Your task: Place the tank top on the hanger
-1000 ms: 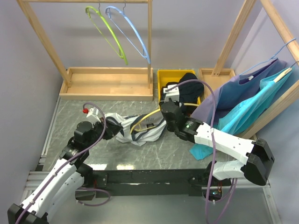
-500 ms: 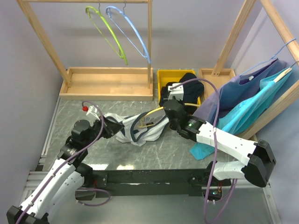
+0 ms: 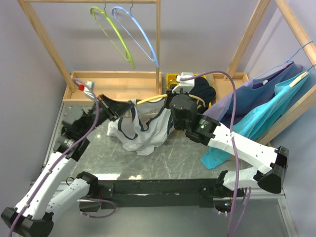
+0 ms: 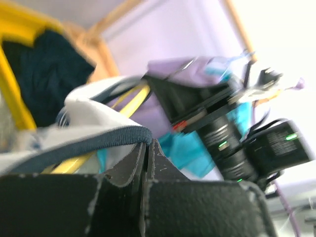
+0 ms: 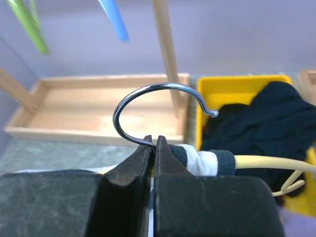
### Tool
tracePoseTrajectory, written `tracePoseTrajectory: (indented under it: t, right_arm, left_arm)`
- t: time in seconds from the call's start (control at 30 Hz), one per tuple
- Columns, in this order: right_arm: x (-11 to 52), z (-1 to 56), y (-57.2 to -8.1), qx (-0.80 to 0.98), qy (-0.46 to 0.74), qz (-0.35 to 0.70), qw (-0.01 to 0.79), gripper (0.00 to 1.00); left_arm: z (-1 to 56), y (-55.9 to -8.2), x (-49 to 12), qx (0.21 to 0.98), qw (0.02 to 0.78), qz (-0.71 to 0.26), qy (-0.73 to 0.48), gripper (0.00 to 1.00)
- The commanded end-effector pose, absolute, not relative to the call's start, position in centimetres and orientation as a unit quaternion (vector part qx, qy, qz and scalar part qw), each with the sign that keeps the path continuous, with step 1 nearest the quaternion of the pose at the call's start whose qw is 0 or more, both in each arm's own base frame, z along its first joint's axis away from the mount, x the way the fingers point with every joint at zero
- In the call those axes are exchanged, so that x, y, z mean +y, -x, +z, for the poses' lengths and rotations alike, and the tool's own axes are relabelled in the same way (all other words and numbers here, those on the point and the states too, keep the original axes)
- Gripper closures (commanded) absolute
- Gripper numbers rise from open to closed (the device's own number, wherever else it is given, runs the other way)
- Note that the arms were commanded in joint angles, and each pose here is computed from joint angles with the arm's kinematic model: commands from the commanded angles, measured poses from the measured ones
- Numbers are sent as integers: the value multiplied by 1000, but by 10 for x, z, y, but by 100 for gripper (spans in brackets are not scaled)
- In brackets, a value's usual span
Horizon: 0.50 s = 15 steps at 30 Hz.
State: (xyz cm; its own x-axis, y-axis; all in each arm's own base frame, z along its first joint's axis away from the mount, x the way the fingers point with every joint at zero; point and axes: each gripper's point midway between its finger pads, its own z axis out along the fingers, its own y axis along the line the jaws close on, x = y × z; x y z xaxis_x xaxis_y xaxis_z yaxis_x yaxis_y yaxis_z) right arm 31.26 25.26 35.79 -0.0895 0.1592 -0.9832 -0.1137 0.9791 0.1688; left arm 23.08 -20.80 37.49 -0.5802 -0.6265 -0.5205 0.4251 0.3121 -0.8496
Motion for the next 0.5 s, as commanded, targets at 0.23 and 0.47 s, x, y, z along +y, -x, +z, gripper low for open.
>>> tracePoseTrajectory:
  t: [0.23, 0.47]
  right_arm:
    - [296, 384, -304, 724, -14, 178, 666, 100]
    - [267, 446, -297, 690, -43, 195, 696, 100]
  left_arm:
    - [461, -232, -183, 623, 551, -551, 67, 98]
    - [440, -237, -189, 650, 535, -537, 55, 96]
